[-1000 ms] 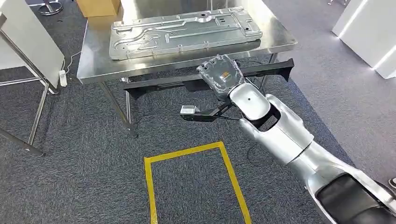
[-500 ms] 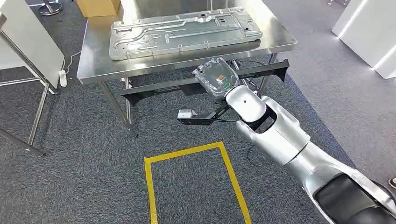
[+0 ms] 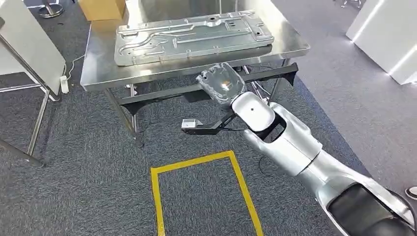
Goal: Take the parts from the cabinet and place them on the table.
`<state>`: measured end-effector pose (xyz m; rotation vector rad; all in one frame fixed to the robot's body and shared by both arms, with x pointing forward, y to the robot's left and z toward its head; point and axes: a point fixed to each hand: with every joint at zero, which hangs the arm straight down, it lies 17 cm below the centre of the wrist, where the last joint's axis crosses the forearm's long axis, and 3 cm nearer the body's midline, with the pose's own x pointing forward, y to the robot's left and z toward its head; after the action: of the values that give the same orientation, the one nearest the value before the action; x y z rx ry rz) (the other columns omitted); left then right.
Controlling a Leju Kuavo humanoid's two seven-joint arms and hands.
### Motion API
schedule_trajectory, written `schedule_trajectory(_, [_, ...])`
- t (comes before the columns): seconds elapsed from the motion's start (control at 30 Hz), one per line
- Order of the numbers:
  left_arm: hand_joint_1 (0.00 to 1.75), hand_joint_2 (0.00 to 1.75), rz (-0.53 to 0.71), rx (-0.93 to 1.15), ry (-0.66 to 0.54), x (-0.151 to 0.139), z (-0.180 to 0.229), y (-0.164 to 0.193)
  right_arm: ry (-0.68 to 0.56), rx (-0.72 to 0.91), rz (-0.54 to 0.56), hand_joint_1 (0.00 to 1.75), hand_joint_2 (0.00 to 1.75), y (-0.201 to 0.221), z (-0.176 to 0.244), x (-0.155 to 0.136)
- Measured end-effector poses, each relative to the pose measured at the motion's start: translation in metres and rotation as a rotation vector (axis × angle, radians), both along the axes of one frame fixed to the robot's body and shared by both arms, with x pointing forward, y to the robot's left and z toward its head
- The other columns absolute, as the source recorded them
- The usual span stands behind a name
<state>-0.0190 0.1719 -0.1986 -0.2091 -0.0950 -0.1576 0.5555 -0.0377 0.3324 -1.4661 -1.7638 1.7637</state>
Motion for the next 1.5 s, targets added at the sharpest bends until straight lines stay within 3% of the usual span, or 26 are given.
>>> schedule_trajectory(0.87, [0.00,1.75,-0.007,0.016,-0.001,-0.001,-0.004,0.006,-0.006,-0.008,0.001,1.75,1.75,0.005,0.000,-0.003])
schedule_trajectory(1.37, [0.00,1.75,-0.007,0.002,0.004,0.000,-0.004,0.002,-0.057,-0.012,0.017,1.75,1.75,0.027,0.012,-0.013])
schedule_trajectory(1.5, [0.00,1.75,-0.005,-0.006,0.017,0.000,-0.007,0.007,-0.112,-0.004,0.033,1.75,1.75,0.053,0.031,-0.023])
